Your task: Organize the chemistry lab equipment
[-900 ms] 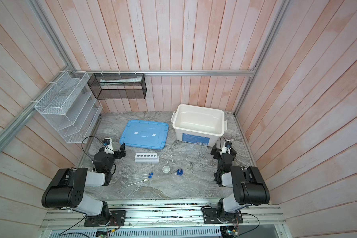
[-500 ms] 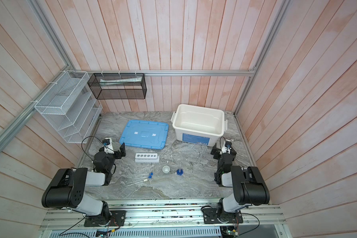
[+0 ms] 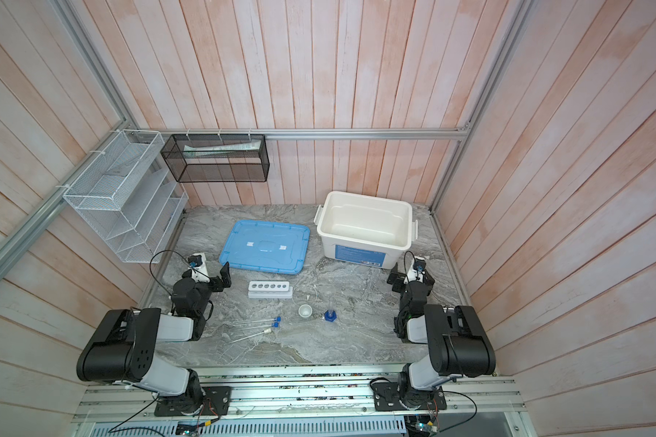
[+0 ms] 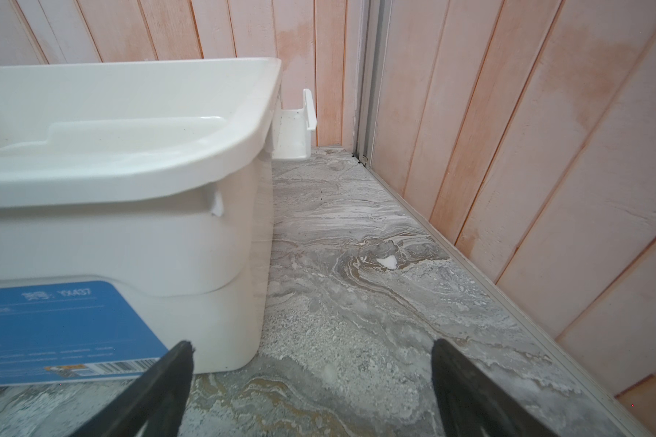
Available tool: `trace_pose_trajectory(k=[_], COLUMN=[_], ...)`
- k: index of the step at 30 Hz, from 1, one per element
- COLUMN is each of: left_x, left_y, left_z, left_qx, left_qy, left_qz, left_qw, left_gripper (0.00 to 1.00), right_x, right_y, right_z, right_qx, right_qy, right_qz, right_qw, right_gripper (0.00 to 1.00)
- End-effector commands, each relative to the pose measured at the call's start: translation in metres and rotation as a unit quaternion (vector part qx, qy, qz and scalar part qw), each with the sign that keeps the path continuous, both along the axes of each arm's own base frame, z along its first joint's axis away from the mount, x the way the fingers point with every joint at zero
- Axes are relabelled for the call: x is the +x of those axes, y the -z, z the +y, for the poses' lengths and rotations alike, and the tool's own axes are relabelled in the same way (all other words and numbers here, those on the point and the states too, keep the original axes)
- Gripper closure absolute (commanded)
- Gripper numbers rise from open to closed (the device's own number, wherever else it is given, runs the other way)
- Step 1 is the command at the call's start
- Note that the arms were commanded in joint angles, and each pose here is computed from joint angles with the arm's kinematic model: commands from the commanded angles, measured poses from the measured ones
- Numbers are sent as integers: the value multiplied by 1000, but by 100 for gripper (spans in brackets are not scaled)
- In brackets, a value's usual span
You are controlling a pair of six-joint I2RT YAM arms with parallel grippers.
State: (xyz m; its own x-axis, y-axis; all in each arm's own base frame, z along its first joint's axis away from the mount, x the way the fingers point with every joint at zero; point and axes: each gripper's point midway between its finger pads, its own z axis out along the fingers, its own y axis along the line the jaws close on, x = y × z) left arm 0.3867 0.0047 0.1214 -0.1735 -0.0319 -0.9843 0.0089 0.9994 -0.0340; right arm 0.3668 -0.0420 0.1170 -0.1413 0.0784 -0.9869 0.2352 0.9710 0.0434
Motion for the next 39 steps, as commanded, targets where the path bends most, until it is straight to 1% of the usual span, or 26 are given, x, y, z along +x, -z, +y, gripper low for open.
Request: trace_pose_trajectory(k=[1, 6, 7, 10, 11, 13, 14, 16, 17, 19, 21, 24, 26, 28, 30, 31, 34, 36, 37, 39], left_x=[4, 4, 4, 3, 3, 2, 2, 1, 0, 0, -1, -3, -11, -23, -41, -51, -87, -106, -116, -130], left_y=[-6, -6, -6, -7, -10, -22, -33, -54, -67, -93, -114, -139, -152, -160, -162, -162, -151, -137, -126, -101], left_z=[1, 1, 1, 2, 7, 20, 26, 30, 29, 18, 2, -27, -55, -70, -90, -100, -129, -141, -145, -149], left_qx=[2, 2, 1, 2, 1, -1, -3, -11, -33, -60, -62, -39, -11, 24, 47, 57, 91, 122, 138, 169], left_qy=[1, 1, 2, 0, -20, -67, -88, -104, -105, -91, -73, -28, 31, 67, 137, 174, 275, 318, 340, 364], left_qz=[-11, -10, -10, -12, -18, -21, -18, -14, -20, -26, -19, 18, 42, 64, 93, 106, 141, 164, 181, 218], left_qw=[1000, 1000, 1000, 1000, 1000, 998, 996, 994, 994, 994, 995, 999, 999, 995, 985, 977, 947, 926, 913, 889], left_gripper=[0, 0, 2, 25, 32, 34, 34, 34, 34, 34, 34, 34, 34, 34, 34, 37, 40, 41, 41, 41], right_x=[3, 3, 3, 2, 2, 4, 7, 15, 17, 17, 16, 13, 8, 1, -7, -11, -22, -26, -27, -28], right_y=[-9, -9, -9, -9, -13, -26, -28, -35, -41, -51, -62, -78, -90, -98, -103, -105, -113, -121, -126, -134], right_z=[-2, -3, -3, -3, -3, -3, -3, 0, -1, 1, 7, 25, 39, 49, 58, 63, 74, 80, 84, 90], right_qx=[-2, -2, -2, -2, -3, -8, -11, -16, -14, -6, 12, 26, 35, 42, 52, 57, 68, 72, 73, 75], right_qy=[8, 9, 10, 9, 12, 15, 16, 12, 17, 22, 9, -28, -55, -73, -90, -99, -116, -129, -136, -152], right_qz=[-12, -12, -12, -12, -21, -33, -17, 15, 25, 28, 23, 25, 26, 27, 25, 26, 20, 9, 5, 0], right_qw=[1000, 1000, 1000, 1000, 1000, 999, 1000, 1000, 999, 999, 1000, 999, 997, 996, 994, 993, 991, 989, 988, 986], right_gripper=[2, 2, 3, 11, 14, 17, 18, 20, 21, 22, 23, 24, 24, 25, 25, 25, 26, 26, 26, 26])
